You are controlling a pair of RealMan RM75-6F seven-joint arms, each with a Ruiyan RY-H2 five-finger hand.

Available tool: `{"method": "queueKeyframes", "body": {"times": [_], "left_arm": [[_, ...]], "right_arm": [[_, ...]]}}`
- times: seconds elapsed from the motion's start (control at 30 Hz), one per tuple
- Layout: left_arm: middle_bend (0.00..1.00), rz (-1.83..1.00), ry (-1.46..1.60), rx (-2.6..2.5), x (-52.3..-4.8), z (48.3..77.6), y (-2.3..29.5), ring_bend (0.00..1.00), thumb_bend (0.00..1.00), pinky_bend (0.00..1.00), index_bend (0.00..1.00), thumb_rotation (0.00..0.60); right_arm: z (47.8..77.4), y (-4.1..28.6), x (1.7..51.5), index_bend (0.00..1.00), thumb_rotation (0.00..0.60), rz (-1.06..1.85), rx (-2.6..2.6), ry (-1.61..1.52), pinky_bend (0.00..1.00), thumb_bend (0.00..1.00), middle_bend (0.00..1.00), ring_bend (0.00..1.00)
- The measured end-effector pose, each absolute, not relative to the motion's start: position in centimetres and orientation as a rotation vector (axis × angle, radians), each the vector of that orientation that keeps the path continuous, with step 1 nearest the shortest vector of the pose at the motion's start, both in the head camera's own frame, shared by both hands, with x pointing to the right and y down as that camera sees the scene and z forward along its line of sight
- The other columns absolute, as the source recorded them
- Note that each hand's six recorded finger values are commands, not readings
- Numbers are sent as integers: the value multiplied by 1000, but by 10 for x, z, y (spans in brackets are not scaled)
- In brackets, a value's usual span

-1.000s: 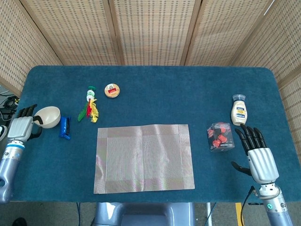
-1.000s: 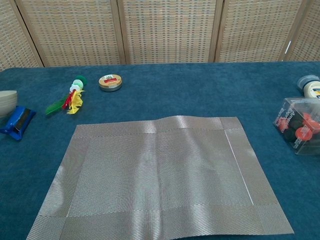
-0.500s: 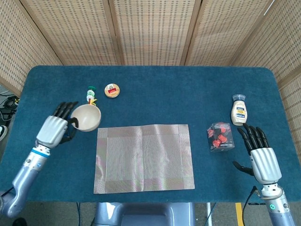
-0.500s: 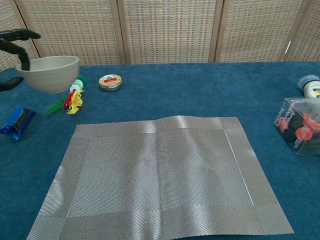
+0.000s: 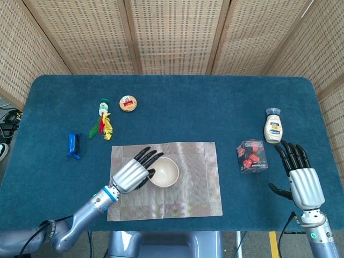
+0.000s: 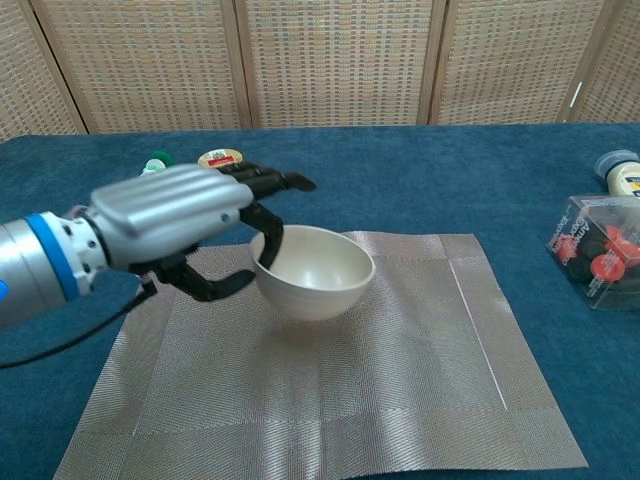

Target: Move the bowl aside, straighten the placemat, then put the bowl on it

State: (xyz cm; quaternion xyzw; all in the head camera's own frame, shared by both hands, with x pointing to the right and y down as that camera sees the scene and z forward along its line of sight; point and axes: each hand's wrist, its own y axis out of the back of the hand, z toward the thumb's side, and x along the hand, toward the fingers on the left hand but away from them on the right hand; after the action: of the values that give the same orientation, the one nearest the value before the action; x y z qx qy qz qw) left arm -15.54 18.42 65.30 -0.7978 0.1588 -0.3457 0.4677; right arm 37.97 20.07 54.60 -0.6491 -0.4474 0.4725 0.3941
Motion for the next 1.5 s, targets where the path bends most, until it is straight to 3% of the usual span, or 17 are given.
{"method": "queueKeyframes", "body": {"times": [0.4, 0.5, 0.57, 0.63, 0.67, 0.77, 1.07, 1.3, 1.5], "left_arm": [[0, -885, 312, -1948, -127, 681, 194, 0, 599, 0, 679, 600], [0, -897, 303, -1934, -129, 684, 194, 0, 519, 0, 400, 600], [0, -905, 297, -1930, -132, 685, 193, 0, 330, 0, 109, 600], [0, -910, 291, -1928, -136, 684, 192, 0, 177, 0, 7, 600], [0, -911, 291, -1928, -138, 683, 192, 0, 100, 0, 0, 600], [0, -919, 302, -1928, -147, 678, 188, 0, 0, 0, 0, 600], [0, -938, 454, -1853, -184, 648, 162, 0, 0, 0, 0, 600], [0, -997, 667, -1738, -241, 614, 136, 0, 0, 0, 0, 600], [0, -1087, 894, -1606, -304, 585, 132, 0, 0, 0, 0, 600]], "right_arm": [[547, 198, 383, 41, 600, 1208, -1645, -1146, 0, 0, 0, 0], [547, 198, 384, 41, 600, 1209, -1644, -1145, 0, 0, 0, 0], [547, 198, 384, 41, 600, 1210, -1643, -1146, 0, 0, 0, 0], [546, 197, 384, 41, 600, 1207, -1642, -1149, 0, 0, 0, 0], [546, 197, 384, 41, 600, 1206, -1642, -1150, 0, 0, 0, 0], [546, 198, 383, 42, 600, 1203, -1643, -1148, 0, 0, 0, 0], [543, 201, 378, 45, 600, 1190, -1646, -1144, 0, 0, 0, 0], [541, 201, 382, 31, 600, 1204, -1611, -1140, 0, 0, 0, 0], [542, 200, 390, 0, 600, 1289, -1512, -1091, 0, 0, 0, 0]]}}
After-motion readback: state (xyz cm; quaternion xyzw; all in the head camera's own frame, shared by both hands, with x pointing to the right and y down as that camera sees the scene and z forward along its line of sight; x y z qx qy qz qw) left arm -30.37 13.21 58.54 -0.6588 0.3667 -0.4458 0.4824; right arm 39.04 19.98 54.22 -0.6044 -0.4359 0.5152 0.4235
